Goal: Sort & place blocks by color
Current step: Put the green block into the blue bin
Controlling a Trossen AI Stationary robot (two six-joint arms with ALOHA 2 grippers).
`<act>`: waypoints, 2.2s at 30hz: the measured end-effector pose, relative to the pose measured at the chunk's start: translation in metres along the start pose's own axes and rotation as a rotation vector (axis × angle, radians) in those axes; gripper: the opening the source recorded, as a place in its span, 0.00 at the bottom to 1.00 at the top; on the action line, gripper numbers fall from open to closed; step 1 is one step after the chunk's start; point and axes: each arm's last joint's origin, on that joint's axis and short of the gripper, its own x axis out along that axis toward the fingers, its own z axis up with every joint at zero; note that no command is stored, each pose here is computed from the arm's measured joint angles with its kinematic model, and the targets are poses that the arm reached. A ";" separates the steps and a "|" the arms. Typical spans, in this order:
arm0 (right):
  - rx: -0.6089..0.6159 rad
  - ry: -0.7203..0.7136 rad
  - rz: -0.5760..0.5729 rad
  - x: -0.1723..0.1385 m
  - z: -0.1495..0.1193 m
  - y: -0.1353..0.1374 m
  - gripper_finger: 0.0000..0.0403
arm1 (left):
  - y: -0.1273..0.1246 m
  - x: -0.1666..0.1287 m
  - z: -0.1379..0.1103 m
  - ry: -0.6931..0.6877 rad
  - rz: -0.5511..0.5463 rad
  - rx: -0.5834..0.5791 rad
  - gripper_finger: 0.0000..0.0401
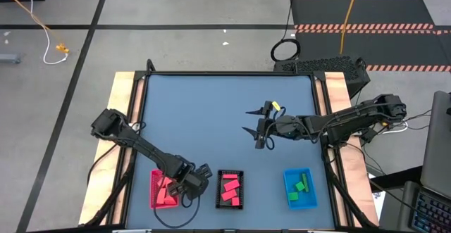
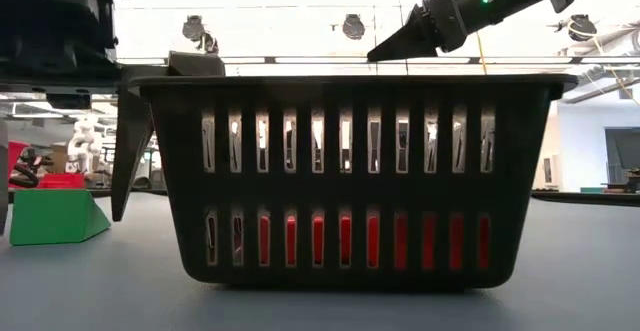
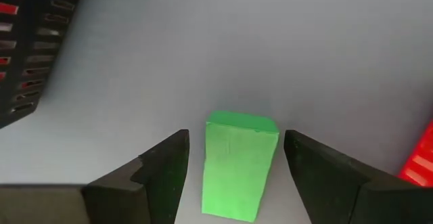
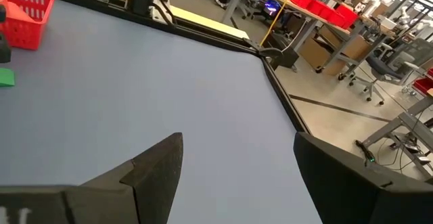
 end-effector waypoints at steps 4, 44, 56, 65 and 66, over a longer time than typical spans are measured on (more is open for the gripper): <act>0.000 0.000 0.000 0.000 0.000 0.000 0.68 | 0.000 0.000 0.000 0.010 0.015 0.015 0.56; -0.174 -0.232 0.251 -0.043 0.027 0.013 0.68 | 0.111 -0.154 -0.009 -0.422 0.398 -1.007 0.31; -0.451 -0.495 0.255 -0.030 0.017 0.045 0.68 | 0.144 -0.160 -0.056 -0.565 -0.011 -1.312 0.31; -0.431 -0.548 0.263 -0.002 0.014 0.060 0.68 | 0.145 -0.153 -0.054 -0.550 -0.056 -1.308 0.31; -0.423 -0.556 0.259 0.000 0.015 0.061 0.68 | 0.145 -0.152 -0.054 -0.551 -0.061 -1.307 0.31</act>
